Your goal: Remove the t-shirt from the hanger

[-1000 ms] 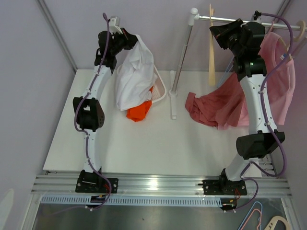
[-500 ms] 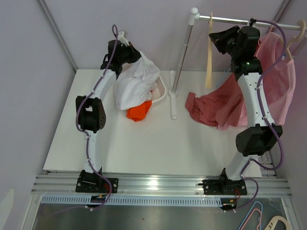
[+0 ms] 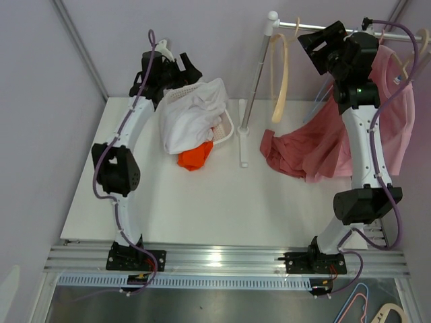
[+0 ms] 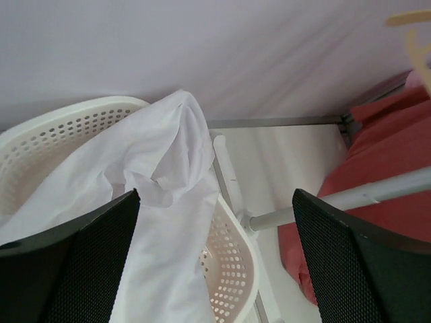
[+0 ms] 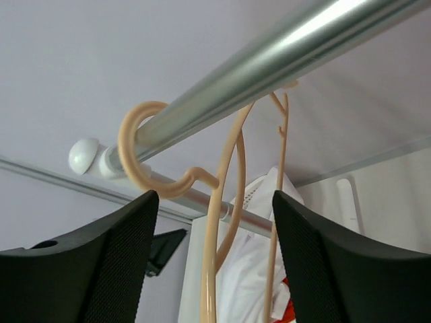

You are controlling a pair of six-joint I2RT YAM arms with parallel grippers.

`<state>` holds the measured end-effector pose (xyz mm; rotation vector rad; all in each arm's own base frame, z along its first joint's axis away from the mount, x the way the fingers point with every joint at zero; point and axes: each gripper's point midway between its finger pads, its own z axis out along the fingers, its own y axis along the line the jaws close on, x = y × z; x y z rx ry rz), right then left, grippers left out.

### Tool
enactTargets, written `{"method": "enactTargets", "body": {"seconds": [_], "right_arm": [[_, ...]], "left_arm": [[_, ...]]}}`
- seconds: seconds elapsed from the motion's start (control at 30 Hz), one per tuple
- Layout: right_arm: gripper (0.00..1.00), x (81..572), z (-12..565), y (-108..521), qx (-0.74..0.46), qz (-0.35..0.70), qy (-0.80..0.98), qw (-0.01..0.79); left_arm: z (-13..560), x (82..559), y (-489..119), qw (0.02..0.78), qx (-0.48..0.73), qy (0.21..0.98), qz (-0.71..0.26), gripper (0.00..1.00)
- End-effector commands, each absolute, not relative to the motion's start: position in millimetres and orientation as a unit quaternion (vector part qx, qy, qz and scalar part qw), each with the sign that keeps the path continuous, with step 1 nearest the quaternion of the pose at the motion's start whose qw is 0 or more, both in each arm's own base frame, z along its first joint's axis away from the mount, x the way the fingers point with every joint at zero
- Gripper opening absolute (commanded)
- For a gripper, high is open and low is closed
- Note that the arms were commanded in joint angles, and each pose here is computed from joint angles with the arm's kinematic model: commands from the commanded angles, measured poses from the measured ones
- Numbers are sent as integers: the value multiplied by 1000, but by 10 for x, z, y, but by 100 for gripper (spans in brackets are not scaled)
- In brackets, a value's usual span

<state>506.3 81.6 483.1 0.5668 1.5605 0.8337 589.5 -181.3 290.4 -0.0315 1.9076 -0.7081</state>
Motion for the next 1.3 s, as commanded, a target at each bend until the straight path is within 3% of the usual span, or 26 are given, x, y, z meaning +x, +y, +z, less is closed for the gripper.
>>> {"method": "enactTargets", "body": {"seconds": [0.0, 0.17, 0.3, 0.4, 0.53, 0.83, 1.13, 1.27], "right_arm": [[74, 4714, 5372, 671, 221, 338, 639, 655], [88, 4493, 5424, 508, 209, 281, 646, 678], [94, 4189, 5467, 262, 211, 203, 651, 701], [95, 3971, 5479, -16, 227, 133, 652, 711], [94, 3840, 5230, -299, 250, 88, 683, 680], [91, 4032, 4660, -731, 278, 7, 731, 623], [84, 4448, 4659, -987, 293, -31, 732, 615], [74, 4589, 4615, -1053, 297, -36, 733, 610]], "left_arm": [[4028, 5390, -1589, 617, 2, 738, -273, 99], [4155, 4948, -1353, 614, -35, 752, -235, 99], [3766, 4485, -1392, 579, -41, 776, -247, 100], [3879, 4041, -1513, 576, -34, 771, -270, 100], [4152, 3396, -1896, 616, 43, 738, -274, 100], [4639, 2766, -2236, 641, 145, 657, -369, 99], [4867, 2729, -2134, 683, 77, 596, -415, 99], [4888, 2783, -2062, 697, 51, 585, -412, 100]]}}
